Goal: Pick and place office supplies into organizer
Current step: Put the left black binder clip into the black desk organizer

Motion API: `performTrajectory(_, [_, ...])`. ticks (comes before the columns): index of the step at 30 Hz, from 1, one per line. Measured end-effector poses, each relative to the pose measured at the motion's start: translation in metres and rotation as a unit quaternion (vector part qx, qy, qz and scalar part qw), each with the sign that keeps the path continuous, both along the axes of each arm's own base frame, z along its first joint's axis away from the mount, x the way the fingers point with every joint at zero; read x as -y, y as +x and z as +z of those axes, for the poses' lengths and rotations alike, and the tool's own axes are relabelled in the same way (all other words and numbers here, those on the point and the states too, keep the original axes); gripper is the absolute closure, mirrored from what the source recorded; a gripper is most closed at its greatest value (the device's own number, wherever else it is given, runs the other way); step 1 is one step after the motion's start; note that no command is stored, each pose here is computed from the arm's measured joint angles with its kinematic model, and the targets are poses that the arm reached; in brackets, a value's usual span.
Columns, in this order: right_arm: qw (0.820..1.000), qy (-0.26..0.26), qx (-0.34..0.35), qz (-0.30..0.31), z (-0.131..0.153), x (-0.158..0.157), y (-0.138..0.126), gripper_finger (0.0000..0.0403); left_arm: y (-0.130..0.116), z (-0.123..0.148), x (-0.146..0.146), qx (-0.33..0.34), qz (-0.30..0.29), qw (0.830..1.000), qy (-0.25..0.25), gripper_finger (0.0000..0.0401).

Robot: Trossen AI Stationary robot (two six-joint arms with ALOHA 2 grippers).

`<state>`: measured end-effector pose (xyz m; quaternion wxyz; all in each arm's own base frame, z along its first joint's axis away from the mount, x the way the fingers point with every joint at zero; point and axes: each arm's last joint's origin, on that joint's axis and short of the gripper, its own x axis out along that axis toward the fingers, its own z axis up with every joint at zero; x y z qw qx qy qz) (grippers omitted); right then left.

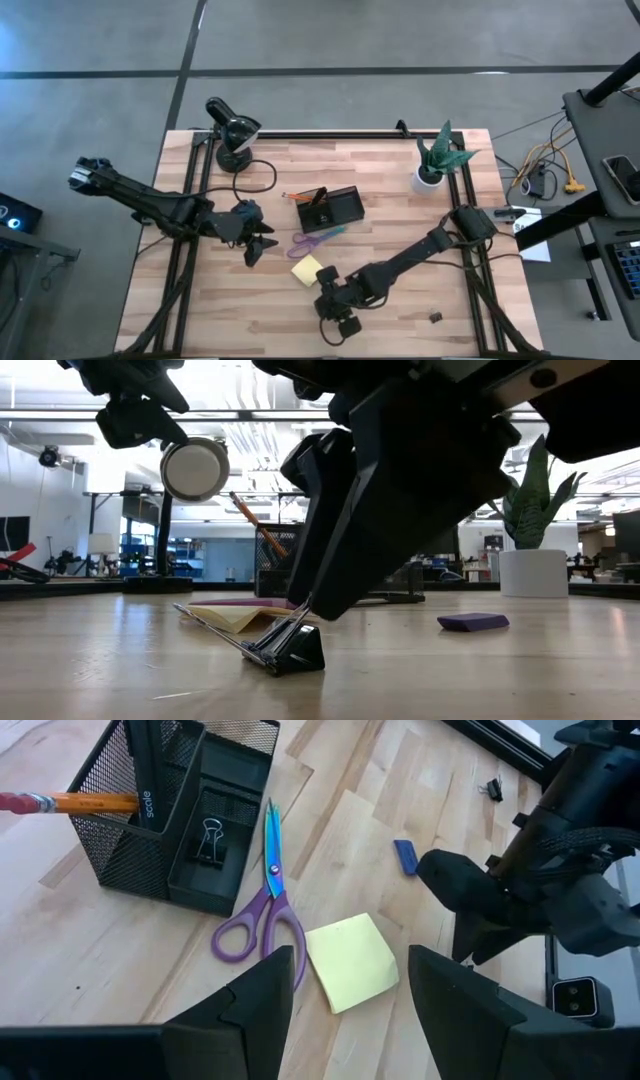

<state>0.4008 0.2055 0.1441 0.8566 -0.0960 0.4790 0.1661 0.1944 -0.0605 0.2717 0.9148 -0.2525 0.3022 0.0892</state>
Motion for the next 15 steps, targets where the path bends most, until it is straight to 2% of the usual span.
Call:
performTrajectory(9, [1.000,-0.003,-0.004,-0.002,-0.0037,0.0038,-0.0004,0.0283,0.0000,0.0000,0.0000,0.000,0.000,1.000,0.000,0.0221])
performTrajectory(15, [1.000,0.001,-0.005,0.000,-0.0036,0.0040,0.0000,0.0301,0.0000,0.0000,0.0000,0.000,0.000,1.000,0.000,0.0221])
